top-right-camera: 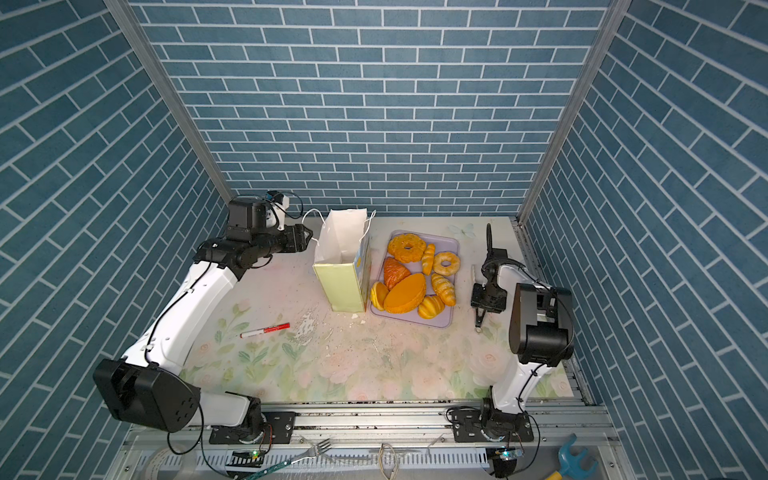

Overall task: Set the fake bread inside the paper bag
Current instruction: 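Move the tongs toward the bread tray with the right gripper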

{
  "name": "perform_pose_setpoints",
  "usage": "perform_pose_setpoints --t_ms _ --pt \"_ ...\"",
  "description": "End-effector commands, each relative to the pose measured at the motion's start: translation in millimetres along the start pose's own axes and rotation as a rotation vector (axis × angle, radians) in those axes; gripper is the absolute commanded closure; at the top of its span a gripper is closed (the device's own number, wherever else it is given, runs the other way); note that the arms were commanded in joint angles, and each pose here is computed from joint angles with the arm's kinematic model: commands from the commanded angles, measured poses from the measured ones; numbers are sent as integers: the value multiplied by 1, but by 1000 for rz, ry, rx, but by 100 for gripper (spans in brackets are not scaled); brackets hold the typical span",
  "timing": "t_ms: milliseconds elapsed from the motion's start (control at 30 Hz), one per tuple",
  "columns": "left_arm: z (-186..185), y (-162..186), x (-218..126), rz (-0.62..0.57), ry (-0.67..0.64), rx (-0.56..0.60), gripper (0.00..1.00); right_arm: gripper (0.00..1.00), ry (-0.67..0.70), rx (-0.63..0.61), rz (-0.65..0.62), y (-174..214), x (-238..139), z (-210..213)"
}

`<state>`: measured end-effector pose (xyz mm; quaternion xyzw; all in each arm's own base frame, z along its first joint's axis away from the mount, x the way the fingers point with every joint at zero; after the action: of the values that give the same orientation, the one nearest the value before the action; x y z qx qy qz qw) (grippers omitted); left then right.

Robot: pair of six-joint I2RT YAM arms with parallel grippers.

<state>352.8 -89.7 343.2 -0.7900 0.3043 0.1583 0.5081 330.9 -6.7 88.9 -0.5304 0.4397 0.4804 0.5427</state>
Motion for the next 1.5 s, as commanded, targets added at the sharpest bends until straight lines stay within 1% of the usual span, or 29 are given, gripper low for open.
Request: perform_pose_setpoints --t_ms 0,267,367,667,867,1467 --pt "1 0 -5 -15 3 -13 29 50 13 11 37 10 2 1" --pt "2 1 -6 -12 4 -25 30 49 56 -22 53 1 8 -4" --pt "2 1 -6 -16 -2 -27 30 49 74 -30 40 0 3 -5" --pt "2 -6 -7 -58 -10 -47 30 48 132 -93 -101 -16 -57 8" --pt "3 -8 -7 -73 -29 -58 30 46 151 -107 -147 -20 -86 12" --pt "2 -7 -13 -81 -20 -71 30 37 179 -168 -198 -18 -121 25"
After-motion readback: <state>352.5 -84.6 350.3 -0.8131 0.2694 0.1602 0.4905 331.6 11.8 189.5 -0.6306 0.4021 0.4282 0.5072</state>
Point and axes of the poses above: each gripper's point midway between its finger pads, its own x axis out along the fingers, its own z axis along the line the jaws close on, y = z × x, the point moved 7 cm from there along -x, back along the fingers, and after that the axes turned 13 degrees about -x, right-handed, at the moved point
